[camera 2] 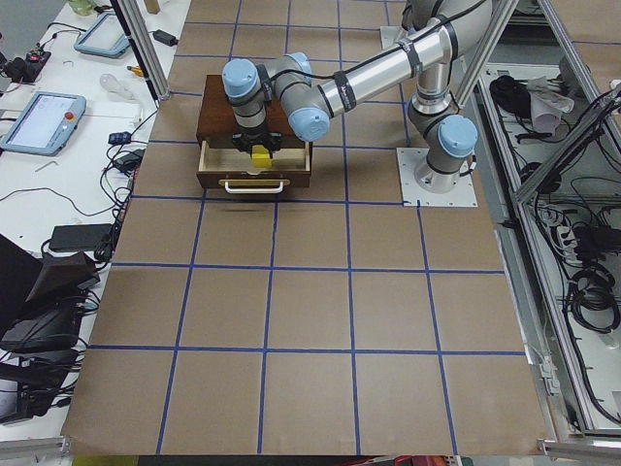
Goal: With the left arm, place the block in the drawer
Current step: 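Lower the cube into the drawer and open the left gripper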
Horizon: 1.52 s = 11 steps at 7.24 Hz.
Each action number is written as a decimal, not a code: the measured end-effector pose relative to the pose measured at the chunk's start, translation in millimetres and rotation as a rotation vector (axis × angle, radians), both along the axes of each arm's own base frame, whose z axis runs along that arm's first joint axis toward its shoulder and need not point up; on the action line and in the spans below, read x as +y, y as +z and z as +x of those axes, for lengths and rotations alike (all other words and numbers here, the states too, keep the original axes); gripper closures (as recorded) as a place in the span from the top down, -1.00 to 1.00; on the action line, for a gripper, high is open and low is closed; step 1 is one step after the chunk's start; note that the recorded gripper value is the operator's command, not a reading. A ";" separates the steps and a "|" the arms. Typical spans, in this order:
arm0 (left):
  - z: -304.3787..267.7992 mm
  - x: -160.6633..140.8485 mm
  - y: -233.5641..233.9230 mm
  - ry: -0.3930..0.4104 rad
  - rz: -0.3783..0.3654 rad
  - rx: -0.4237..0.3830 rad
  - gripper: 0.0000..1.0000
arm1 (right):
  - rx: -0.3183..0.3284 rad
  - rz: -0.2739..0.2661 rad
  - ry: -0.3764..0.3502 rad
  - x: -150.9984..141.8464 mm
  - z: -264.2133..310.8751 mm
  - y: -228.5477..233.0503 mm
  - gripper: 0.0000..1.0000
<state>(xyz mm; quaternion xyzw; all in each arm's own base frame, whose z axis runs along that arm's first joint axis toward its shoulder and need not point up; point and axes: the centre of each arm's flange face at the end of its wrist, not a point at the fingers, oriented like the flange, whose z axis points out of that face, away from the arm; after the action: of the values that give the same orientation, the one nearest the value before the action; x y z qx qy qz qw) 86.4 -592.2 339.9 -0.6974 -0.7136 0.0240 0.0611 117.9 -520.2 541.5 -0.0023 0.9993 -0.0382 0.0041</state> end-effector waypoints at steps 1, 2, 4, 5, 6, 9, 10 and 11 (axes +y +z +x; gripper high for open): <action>-0.6 0.6 -4.8 0.002 -0.001 0.000 0.00 | 0.000 0.000 0.000 0.0 0.1 0.0 1.00; -1.1 1.2 -11.0 0.016 0.001 0.001 0.13 | 0.001 -0.001 0.000 0.2 -0.1 0.3 1.00; -1.2 1.4 -21.0 0.090 0.017 -0.001 0.49 | 0.001 -0.001 -0.001 0.2 -0.7 0.5 1.00; -1.0 1.2 -22.1 0.107 0.020 -0.003 0.59 | 0.000 0.000 -0.001 0.0 -0.6 0.2 1.00; -0.8 0.9 -22.1 0.113 0.018 -0.005 0.82 | 0.000 0.000 0.000 -0.1 -0.3 0.0 1.00; -2.3 -2.1 -0.1 0.121 -0.028 -0.023 1.00 | 0.000 0.000 -0.001 0.0 -0.4 0.1 1.00; -5.7 -1.5 21.3 0.145 -0.044 -0.030 1.00 | 0.001 0.000 -0.001 0.0 -0.3 0.1 1.00; -8.9 1.4 47.1 0.196 -0.049 -0.033 1.00 | 0.001 0.000 0.000 0.0 -0.1 0.0 1.00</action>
<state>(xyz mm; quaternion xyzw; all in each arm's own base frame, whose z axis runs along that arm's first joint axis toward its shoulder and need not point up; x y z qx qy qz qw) 77.6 -590.8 387.0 -0.6260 -0.7784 0.0360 0.0296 117.7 -520.2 541.5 -0.0022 0.9993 -0.0382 0.0035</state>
